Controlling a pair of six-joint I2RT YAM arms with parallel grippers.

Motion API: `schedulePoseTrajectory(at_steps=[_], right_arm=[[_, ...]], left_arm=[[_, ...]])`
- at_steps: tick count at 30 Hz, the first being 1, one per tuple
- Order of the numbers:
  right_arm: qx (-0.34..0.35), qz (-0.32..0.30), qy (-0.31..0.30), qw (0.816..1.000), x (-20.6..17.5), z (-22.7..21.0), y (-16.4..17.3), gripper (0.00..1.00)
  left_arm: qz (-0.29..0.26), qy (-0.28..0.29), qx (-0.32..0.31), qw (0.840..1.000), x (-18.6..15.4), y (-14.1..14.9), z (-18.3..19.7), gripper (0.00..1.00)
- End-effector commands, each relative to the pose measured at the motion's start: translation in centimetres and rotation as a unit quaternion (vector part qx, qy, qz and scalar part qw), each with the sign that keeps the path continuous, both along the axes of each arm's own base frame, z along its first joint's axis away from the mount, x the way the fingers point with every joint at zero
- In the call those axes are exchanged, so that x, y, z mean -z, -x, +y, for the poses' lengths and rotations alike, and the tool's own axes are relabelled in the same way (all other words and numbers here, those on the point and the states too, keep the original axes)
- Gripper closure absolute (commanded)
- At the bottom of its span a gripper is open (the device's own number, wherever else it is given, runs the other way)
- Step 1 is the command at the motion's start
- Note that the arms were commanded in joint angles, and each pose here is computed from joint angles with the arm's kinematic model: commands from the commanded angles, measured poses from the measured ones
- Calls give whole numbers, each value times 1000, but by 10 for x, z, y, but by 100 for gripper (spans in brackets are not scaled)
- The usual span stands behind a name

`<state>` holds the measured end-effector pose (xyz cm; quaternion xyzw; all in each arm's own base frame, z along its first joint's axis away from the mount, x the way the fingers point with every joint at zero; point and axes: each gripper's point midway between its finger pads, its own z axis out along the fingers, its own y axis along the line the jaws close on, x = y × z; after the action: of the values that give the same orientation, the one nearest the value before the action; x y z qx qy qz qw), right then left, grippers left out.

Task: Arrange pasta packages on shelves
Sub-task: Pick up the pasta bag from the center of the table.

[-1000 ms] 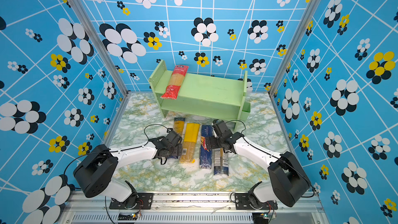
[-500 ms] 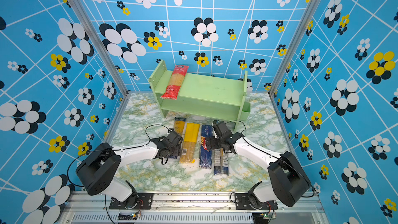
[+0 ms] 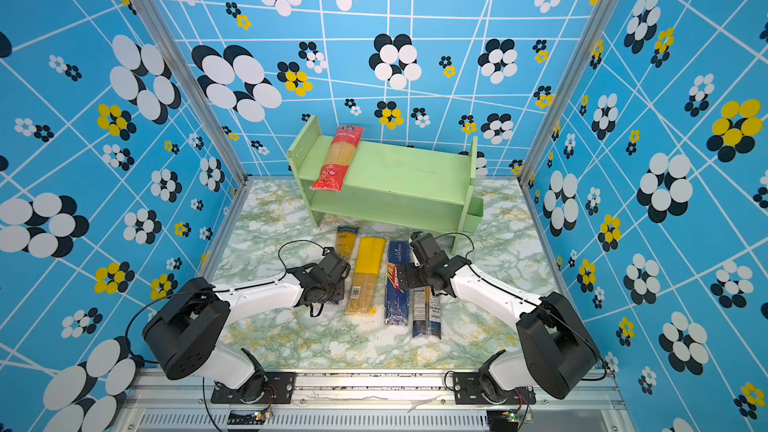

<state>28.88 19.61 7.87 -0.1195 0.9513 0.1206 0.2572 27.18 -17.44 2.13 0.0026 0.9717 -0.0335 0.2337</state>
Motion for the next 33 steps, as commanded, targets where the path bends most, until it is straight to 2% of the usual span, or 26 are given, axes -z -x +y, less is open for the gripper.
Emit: schedulePoseTrajectory(at_steps=[1,10,33], right_arm=[[-5,0,6,1000,0,1,3,3],[-4,1,9,1000,-1,0,3,3],[0,13,16,1000,7,1,0,4]], left_arm=[[21,-9,-6,1000,9,9,11,64],[15,24,7,1000,-11,8,4,100],[-25,174,52,983,-100,13,-18,100]])
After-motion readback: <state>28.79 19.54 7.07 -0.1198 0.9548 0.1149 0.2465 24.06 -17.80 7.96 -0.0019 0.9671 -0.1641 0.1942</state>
